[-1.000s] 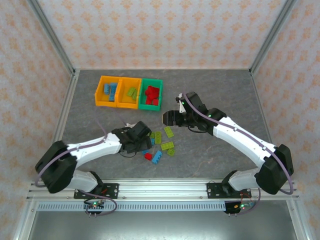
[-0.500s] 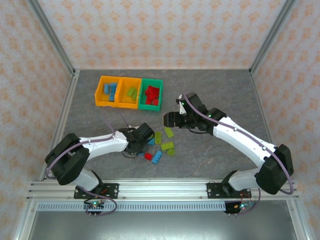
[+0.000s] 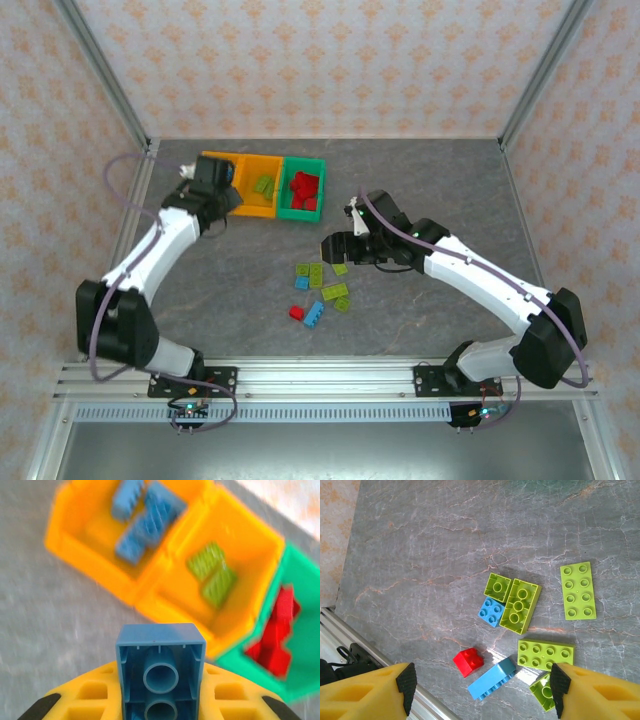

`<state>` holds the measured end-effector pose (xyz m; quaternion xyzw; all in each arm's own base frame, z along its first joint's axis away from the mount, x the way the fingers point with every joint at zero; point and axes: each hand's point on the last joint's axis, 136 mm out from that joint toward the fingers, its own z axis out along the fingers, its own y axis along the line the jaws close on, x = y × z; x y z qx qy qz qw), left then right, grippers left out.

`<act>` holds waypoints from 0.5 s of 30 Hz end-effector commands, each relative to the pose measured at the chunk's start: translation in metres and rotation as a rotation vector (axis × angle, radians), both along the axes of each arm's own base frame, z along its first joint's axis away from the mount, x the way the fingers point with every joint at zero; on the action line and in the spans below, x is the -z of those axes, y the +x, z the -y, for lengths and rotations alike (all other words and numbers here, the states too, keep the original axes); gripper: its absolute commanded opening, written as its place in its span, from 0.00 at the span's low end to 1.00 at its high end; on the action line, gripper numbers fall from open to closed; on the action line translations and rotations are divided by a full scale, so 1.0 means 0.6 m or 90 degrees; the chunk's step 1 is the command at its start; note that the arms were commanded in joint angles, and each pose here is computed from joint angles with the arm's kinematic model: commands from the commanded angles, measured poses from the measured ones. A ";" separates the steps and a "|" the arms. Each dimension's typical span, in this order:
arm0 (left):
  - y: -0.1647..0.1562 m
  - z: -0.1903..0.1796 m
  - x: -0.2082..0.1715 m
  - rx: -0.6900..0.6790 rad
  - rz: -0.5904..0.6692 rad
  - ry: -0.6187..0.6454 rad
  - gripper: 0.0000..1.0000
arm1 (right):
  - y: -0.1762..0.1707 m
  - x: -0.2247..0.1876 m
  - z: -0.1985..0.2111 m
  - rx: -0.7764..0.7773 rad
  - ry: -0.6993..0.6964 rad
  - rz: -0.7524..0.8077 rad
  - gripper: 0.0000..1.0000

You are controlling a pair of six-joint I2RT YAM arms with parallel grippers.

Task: Sort the legos into containers by color

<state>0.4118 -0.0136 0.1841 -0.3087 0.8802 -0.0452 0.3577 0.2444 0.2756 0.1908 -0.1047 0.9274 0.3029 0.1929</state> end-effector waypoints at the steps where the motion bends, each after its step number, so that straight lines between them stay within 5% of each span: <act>1: 0.067 -0.058 0.024 -0.014 -0.025 0.024 0.15 | -0.005 0.002 0.014 0.022 -0.008 0.001 0.73; 6: 0.174 -0.104 0.055 -0.024 -0.062 0.001 0.23 | -0.010 -0.002 0.031 0.043 -0.012 0.013 0.73; 9: 0.212 -0.101 0.055 0.016 -0.068 -0.010 0.41 | -0.012 0.001 0.042 0.056 -0.023 0.014 0.73; 15: 0.201 -0.082 -0.009 0.049 -0.021 -0.027 0.57 | -0.004 0.035 0.076 0.119 -0.080 0.012 0.73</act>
